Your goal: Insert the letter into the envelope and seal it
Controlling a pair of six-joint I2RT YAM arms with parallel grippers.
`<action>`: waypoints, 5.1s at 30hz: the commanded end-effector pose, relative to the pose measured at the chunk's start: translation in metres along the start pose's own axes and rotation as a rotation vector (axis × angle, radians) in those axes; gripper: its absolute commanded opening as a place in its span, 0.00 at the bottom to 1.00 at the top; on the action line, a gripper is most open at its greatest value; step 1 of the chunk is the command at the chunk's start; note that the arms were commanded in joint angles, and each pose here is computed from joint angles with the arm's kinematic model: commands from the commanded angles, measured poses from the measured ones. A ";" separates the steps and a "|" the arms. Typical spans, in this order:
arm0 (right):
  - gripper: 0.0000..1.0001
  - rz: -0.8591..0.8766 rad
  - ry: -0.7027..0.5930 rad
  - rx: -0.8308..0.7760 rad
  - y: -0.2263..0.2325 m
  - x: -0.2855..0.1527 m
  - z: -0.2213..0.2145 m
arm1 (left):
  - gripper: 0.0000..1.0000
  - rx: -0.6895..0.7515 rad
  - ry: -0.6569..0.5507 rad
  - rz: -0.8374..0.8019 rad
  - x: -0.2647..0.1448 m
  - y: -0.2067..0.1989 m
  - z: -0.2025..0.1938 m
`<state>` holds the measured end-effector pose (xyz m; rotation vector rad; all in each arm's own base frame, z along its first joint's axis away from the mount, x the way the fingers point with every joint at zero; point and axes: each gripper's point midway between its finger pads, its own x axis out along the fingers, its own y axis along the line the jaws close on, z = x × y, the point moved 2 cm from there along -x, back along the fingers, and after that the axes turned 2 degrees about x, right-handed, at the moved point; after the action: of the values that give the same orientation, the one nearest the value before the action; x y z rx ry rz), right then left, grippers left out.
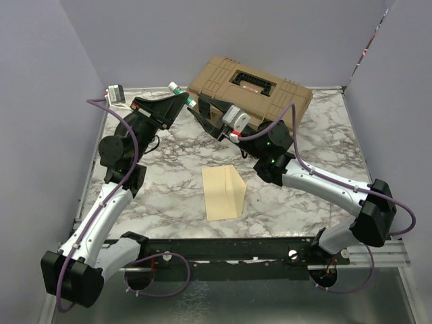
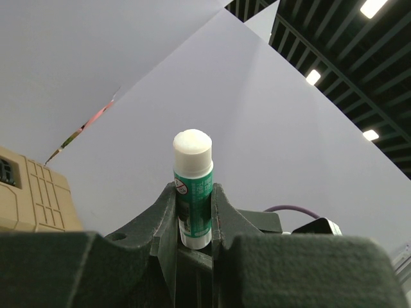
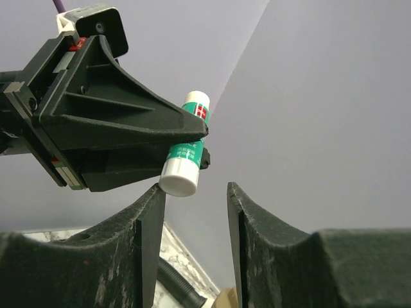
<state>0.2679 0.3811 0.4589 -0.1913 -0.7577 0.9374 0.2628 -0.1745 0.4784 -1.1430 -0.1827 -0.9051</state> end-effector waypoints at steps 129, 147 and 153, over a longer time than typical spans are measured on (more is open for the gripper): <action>0.69 0.090 -0.121 0.335 -0.007 -0.001 0.061 | 0.00 0.118 -0.113 -0.128 -0.008 -0.035 0.021; 0.56 0.101 -0.199 0.169 -0.004 0.031 0.049 | 0.00 -0.077 -0.087 -0.094 -0.002 -0.036 0.020; 0.38 0.113 -0.199 0.176 -0.001 0.038 0.045 | 0.00 -0.074 -0.082 -0.097 -0.003 -0.037 0.020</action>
<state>0.2547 0.4007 0.4964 0.0091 -0.7880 1.1429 0.2486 -0.1637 0.4964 -1.2482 -0.2435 -0.9335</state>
